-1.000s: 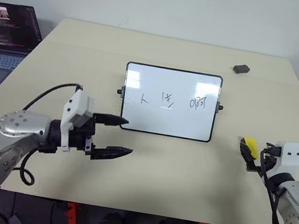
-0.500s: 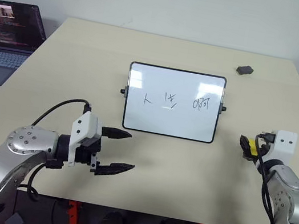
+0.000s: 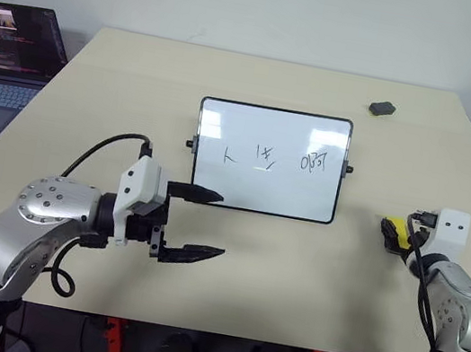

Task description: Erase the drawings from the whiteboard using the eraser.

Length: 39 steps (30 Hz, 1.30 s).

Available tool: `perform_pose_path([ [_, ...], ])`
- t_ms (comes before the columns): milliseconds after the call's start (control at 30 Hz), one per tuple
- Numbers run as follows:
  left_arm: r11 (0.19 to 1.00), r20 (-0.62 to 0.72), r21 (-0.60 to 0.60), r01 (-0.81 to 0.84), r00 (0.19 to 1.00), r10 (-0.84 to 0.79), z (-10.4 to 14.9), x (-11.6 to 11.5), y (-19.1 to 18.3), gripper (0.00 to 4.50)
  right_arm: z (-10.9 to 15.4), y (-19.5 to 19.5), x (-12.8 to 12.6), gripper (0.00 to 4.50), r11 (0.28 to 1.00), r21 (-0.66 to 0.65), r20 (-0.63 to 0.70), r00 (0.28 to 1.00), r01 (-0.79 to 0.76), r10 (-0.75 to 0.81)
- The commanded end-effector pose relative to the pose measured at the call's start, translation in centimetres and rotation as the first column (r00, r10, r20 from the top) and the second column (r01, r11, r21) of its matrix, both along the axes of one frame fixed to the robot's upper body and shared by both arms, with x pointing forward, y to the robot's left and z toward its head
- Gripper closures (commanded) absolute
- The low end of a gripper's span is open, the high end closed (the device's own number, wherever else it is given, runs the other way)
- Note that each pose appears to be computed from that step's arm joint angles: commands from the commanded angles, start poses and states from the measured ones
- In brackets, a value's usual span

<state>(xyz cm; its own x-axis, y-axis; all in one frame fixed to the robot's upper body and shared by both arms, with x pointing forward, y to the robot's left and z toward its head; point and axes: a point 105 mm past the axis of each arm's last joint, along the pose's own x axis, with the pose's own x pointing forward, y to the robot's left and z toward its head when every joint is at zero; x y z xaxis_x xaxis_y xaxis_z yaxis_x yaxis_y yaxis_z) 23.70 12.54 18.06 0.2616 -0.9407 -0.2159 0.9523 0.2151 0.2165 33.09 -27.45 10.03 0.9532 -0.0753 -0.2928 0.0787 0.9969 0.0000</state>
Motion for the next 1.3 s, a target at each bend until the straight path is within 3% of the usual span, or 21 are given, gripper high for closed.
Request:
perform_pose_path([
  [33, 0.999, 0.006, -0.022, 0.025, 1.0, -0.025, 0.4, -0.4, -0.4, 0.0, 1.3, -0.6, 0.1, 0.03, 1.0, -0.014, 0.04, 0.999, 0.003, -0.002],
  [600, 0.999, 0.004, -0.044, -0.001, 1.0, 0.001, 0.4, -0.3, -0.7, 0.0, 1.0, 0.0, 0.7, 0.03, 0.999, 0.008, 0.021, 0.999, -0.039, 0.039],
  [700, 0.999, 0.005, -0.048, -0.002, 1.0, 0.002, 0.6, -0.2, -0.8, 0.0, 0.8, 0.1, 0.8, 0.64, 0.999, 0.012, 0.013, 0.999, -0.046, 0.046],
  [967, 0.999, 0.003, -0.049, -0.008, 1.0, 0.008, 0.5, -0.2, -0.9, 0.0, 0.3, 0.4, 0.9, 3.29, 0.998, 0.024, -0.003, 0.999, -0.053, 0.053],
  [1167, 0.998, 0.001, -0.057, -0.026, 1.0, 0.027, 0.5, -0.1, -0.8, 0.0, 0.8, 0.5, 0.9, 3.37, 0.998, 0.022, 0.015, 0.998, -0.057, 0.057],
  [1300, 0.989, 0.014, -0.097, -0.116, 0.993, 0.117, 1.1, 1.2, -0.3, 0.0, 2.7, 0.9, 0.6, 3.38, 0.995, -0.021, 0.098, 0.991, -0.095, 0.097],
])
